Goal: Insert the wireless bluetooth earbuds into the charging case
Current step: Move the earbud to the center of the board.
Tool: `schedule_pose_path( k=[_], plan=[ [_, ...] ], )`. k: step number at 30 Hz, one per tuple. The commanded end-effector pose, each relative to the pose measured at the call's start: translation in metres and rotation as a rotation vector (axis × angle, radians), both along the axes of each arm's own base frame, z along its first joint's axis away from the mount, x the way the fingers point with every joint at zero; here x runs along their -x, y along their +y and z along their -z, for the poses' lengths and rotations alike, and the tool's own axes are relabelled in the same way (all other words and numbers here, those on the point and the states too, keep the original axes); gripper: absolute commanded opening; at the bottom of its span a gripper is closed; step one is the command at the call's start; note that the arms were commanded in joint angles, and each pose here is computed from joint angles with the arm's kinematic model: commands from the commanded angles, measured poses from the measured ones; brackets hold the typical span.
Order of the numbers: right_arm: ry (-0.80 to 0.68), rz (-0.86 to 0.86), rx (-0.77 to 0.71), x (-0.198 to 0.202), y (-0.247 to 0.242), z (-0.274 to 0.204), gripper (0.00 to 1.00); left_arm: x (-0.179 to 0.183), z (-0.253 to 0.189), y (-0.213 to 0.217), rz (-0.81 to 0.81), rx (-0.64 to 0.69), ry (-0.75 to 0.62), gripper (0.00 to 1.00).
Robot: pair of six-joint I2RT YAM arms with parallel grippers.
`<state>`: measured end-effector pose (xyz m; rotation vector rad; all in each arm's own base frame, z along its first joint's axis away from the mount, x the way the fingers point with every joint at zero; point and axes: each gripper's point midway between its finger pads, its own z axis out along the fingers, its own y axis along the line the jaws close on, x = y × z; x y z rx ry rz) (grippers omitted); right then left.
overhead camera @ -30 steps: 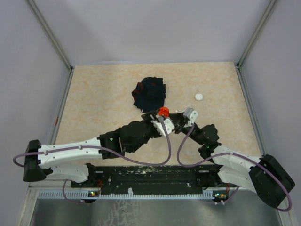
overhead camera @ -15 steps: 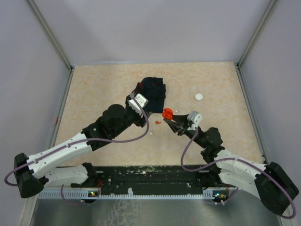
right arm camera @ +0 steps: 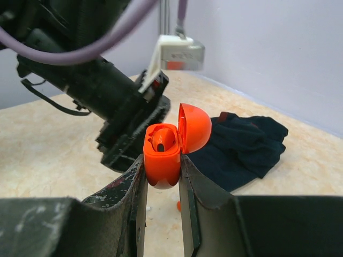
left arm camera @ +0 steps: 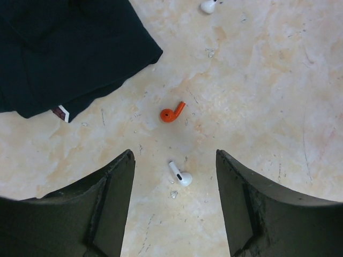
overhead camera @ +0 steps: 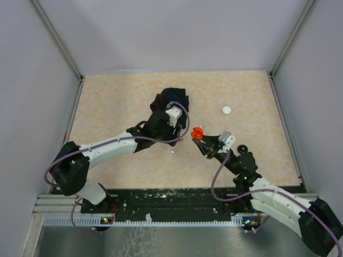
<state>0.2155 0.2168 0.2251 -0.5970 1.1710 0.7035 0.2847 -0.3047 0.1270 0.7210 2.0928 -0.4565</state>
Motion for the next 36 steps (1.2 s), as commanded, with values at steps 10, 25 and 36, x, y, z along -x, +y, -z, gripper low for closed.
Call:
schedule_pose_path(
  k=[10,25,36],
  plan=[
    [-0.023,0.039,-0.012,-0.002,-0.008,-0.004,0.00,-0.037,0.065,-0.013,-0.310,-0.050,0.287,0.59],
    [-0.022,0.037,-0.011,-0.001,-0.008,-0.003,0.00,-0.043,0.097,-0.025,-0.344,-0.055,0.356,0.41],
    [-0.022,0.034,-0.009,0.000,-0.007,-0.003,0.00,-0.042,0.105,-0.023,-0.354,-0.065,0.377,0.34]
  ],
)
